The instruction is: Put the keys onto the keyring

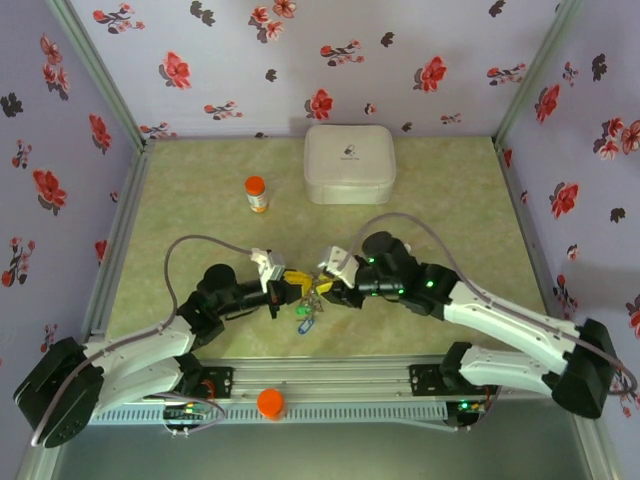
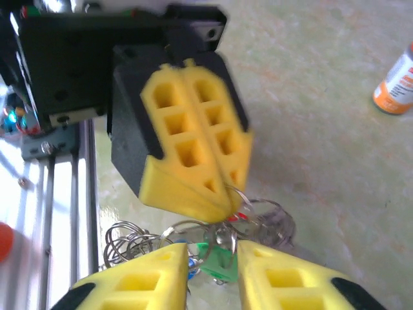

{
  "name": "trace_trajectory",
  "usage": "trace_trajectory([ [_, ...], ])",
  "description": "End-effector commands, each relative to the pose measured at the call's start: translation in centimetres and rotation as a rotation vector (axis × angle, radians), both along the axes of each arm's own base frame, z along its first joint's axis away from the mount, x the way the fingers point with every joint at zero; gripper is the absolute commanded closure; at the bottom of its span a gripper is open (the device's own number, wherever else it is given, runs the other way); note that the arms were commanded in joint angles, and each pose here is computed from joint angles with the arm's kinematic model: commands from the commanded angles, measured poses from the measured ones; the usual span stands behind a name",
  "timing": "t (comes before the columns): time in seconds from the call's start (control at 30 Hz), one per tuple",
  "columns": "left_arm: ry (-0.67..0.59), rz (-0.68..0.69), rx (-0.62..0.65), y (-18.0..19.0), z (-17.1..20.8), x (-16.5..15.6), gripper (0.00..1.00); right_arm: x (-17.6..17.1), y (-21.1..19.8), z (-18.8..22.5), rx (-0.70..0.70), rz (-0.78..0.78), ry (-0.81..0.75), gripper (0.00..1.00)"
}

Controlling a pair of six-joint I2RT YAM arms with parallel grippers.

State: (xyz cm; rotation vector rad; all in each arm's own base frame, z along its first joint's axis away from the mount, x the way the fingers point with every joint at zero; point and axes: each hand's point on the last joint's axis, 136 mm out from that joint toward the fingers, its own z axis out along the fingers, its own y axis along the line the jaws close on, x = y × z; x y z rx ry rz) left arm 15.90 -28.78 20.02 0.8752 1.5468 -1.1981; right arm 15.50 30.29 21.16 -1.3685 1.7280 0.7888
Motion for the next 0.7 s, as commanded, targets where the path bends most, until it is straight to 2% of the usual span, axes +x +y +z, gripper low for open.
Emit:
trace_trajectory([
  [0.0,-0.168,-0.024,-0.073,0.3,2.9,-0.9,1.00,-0.7,-1.4,2.4,0.127,0.046,0.067,0.66],
  [0.17,-0.238,-0.049,-0.060,0.2,2.6,-1.3,1.00,0.0,-1.1,3.5,0.185,0.063,0.012,0.65],
  [0.33,-0.277,-0.091,-0.077,-0.2,3.0,-1.8,1.00,-0.1,0.4,3.1,0.195,0.133,0.060,0.69],
  [0.47,-0.281,-0.120,-0.079,-0.6,3.1,-2.0,1.00,-0.8,0.9,2.3,0.190,0.182,0.100,0.75],
  [0.67,-0.270,-0.137,-0.097,-0.7,3.2,-2.2,1.00,-0.8,1.0,1.4,0.177,0.182,0.125,0.76],
])
